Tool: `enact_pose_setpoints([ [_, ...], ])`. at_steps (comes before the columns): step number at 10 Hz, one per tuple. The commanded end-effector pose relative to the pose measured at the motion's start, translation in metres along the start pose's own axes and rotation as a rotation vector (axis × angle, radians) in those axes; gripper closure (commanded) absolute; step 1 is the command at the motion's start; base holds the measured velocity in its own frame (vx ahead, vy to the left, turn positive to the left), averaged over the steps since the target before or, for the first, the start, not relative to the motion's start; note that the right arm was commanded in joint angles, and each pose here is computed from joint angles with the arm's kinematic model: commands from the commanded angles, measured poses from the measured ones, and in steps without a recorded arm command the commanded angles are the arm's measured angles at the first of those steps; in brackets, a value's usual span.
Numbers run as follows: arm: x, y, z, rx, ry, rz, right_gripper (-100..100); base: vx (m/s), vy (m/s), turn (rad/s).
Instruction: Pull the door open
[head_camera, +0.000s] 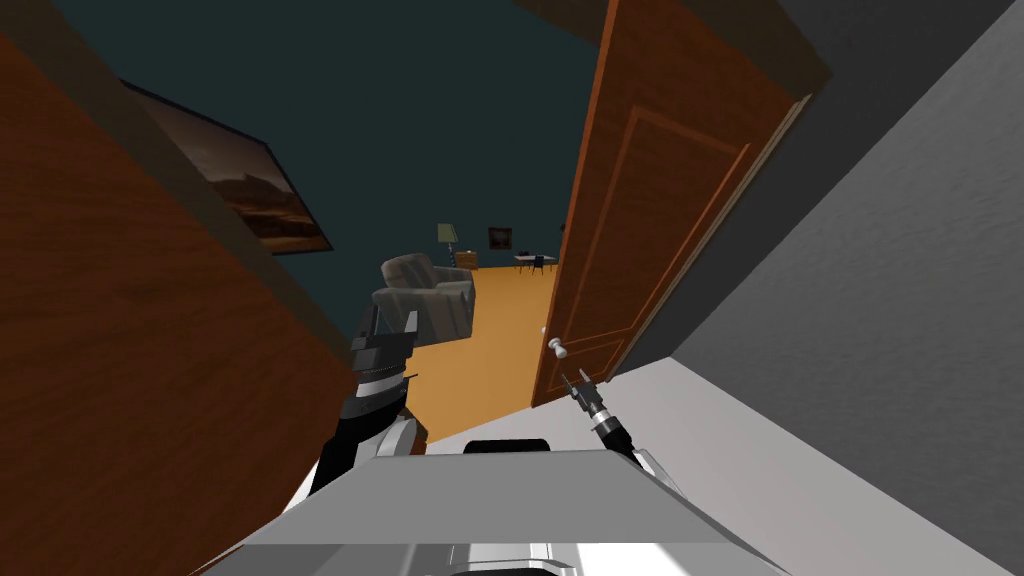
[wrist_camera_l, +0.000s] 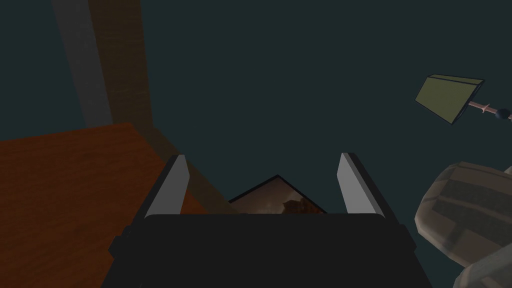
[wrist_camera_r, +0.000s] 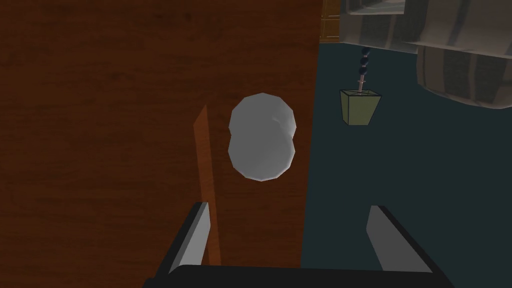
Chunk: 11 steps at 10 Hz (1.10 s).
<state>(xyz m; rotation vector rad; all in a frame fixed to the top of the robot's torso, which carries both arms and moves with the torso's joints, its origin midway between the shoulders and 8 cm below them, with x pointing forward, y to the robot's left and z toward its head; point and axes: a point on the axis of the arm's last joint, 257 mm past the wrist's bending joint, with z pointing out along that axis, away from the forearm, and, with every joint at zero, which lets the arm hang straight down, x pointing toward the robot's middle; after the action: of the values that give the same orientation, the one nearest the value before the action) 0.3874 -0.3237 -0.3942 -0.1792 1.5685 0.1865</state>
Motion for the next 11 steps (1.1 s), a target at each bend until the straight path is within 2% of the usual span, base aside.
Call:
enact_pose_setpoints([
  [1,-0.002,-0.005,-0.0040,0.000,-0.004,-0.004,-100,-0.200,-0.090,-0.018],
  [2,0.000,-0.004,-0.0029,0.001,0.000,-0.002,-100,-0.093,-0.045,-0.002],
  [3,-0.001,-0.012,0.0046,0.028,-0.004,-0.004,-100,0.044,0.028,0.171],
  [6,-0.002,-0.026,0.0219,0.085,-0.010,-0.004,-100,0.168,0.033,0.224],
  [8,-0.003,-0.030,0.0264,0.099,-0.011,-0.003,-100,0.116,-0.024,0.054],
  [9,-0.001,-0.029,0.0236,0.096,-0.008,-0.003,-100,0.034,-0.012,0.026],
  [10,-0.001,-0.029,0.0236,0.096,-0.008,-0.003,100,0.002,-0.003,-0.033],
  [11,-0.001,-0.029,0.0236,0.096,-0.008,-0.003,100,-0.006,-0.006,-0.007],
])
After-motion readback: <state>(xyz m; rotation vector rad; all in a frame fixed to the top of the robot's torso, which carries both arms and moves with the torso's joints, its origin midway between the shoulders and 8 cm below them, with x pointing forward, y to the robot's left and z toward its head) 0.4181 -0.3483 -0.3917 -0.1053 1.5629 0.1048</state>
